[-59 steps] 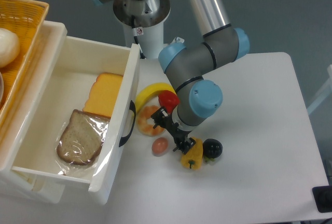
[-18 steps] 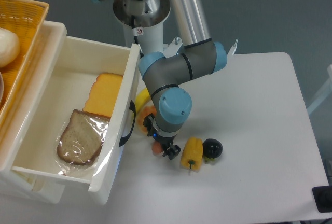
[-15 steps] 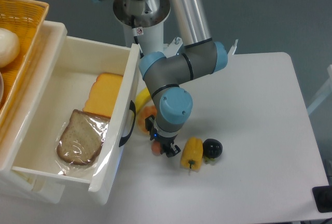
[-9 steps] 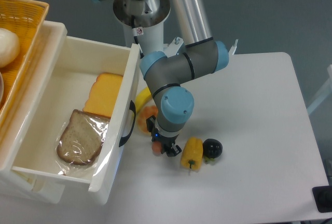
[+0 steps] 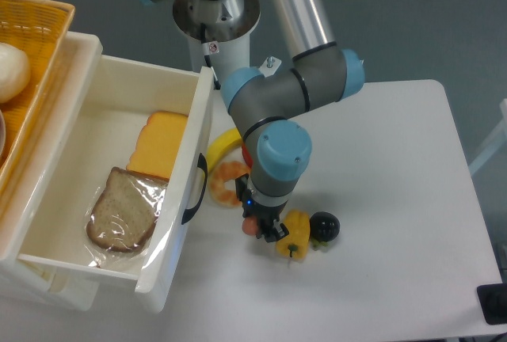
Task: Pick up the egg
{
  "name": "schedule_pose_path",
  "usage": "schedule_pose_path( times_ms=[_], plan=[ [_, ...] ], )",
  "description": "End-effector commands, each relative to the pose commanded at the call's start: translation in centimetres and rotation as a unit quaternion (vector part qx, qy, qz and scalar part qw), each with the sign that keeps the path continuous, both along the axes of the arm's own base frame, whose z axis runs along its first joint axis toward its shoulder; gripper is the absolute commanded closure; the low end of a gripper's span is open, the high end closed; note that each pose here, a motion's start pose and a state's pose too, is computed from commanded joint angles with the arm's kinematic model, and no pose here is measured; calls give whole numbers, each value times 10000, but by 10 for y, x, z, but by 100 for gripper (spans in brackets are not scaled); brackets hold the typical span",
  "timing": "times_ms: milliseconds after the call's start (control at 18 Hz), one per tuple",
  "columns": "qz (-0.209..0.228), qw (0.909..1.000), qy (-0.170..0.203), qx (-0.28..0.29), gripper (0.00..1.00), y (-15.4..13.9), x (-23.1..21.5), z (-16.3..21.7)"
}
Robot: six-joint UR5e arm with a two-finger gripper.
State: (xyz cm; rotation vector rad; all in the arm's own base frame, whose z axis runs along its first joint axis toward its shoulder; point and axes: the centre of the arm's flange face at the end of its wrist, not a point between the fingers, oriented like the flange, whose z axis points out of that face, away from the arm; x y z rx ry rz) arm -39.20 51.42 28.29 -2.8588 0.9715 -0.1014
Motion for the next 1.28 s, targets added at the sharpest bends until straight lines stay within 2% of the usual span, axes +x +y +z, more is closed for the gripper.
schedule_pose_path(
  times_ms=[111, 333, 500, 611, 722, 1278],
  plan=[
    [-105, 9999, 94, 70, 88, -11, -2, 24],
    [-670, 9977, -5, 38, 88, -44, -14, 48],
    [-914, 9958, -3, 46, 88, -48, -15, 52],
    [-907, 9958, 44, 73, 88, -51, -13, 62],
    [-899, 9959, -2, 47, 82, -53, -13, 62],
    [-692, 9973, -30, 233, 82, -72, -24, 75]
  ],
)
